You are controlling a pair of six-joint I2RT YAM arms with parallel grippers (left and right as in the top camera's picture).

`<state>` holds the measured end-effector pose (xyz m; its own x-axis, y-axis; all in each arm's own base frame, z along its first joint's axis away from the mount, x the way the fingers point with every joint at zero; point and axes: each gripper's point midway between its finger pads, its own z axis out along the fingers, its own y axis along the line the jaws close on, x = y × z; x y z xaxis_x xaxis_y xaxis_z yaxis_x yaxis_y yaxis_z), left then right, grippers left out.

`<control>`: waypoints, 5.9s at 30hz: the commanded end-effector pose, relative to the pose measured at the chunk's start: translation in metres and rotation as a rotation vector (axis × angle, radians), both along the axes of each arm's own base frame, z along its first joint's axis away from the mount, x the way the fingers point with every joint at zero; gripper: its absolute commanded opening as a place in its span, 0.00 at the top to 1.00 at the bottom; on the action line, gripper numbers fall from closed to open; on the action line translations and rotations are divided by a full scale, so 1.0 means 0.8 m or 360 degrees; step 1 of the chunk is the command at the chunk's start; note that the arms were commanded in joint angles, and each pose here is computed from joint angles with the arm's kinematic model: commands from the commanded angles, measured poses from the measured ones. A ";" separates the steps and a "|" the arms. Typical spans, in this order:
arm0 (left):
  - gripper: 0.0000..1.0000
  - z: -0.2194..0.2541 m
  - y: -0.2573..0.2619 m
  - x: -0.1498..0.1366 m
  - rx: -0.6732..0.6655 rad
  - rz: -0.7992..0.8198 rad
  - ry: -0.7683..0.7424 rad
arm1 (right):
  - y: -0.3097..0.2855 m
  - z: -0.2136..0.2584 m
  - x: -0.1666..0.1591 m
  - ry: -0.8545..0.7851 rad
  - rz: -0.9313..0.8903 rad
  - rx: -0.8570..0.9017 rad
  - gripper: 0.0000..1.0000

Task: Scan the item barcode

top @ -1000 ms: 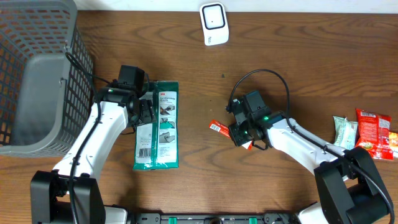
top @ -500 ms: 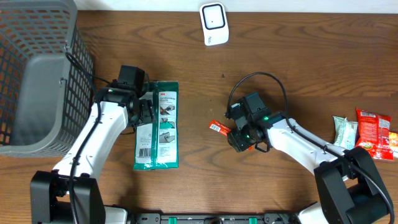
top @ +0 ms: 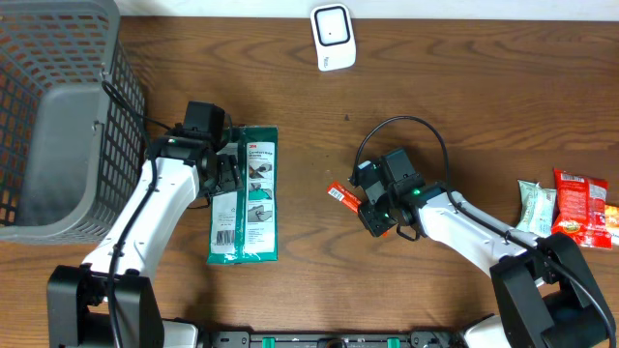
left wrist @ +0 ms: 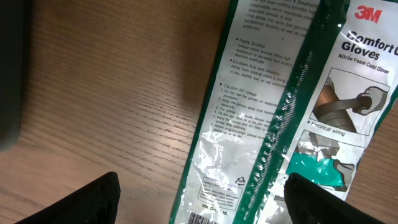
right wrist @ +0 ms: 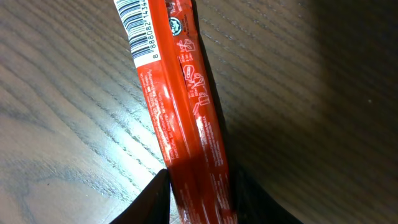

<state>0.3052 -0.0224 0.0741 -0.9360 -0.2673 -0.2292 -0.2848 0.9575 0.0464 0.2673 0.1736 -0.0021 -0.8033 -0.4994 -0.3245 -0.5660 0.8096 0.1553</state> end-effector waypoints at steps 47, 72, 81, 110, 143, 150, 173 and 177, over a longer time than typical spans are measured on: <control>0.15 0.008 0.003 0.006 0.0005 0.0004 -0.0035 | -0.002 0.001 0.031 0.0024 -0.0630 0.0112 0.72; 0.15 0.008 0.003 0.006 0.0005 0.0004 -0.0035 | 0.004 0.076 0.059 -0.0146 -0.0699 0.0215 0.64; 0.15 0.008 0.003 0.006 0.0005 0.0004 -0.0035 | 0.010 0.130 0.054 -0.0258 -0.0614 0.0285 0.01; 0.15 0.008 0.003 0.006 0.0005 0.0004 -0.0035 | 0.014 0.048 -0.003 -0.0048 -0.0663 -0.0260 0.69; 0.15 0.008 0.003 0.006 0.0005 0.0004 -0.0035 | 0.025 0.010 0.014 0.0078 -0.0637 -0.0457 0.66; 0.15 0.008 0.003 0.006 0.0005 0.0004 -0.0035 | 0.027 0.012 0.017 0.0063 -0.0611 -0.0453 0.67; 0.15 0.008 0.003 0.006 0.0005 0.0004 -0.0035 | 0.032 0.042 0.025 0.0081 -0.0798 -0.0459 0.74; 0.15 0.008 0.003 0.006 0.0005 0.0004 -0.0035 | 0.030 0.038 0.023 0.0086 -0.0809 -0.0462 0.76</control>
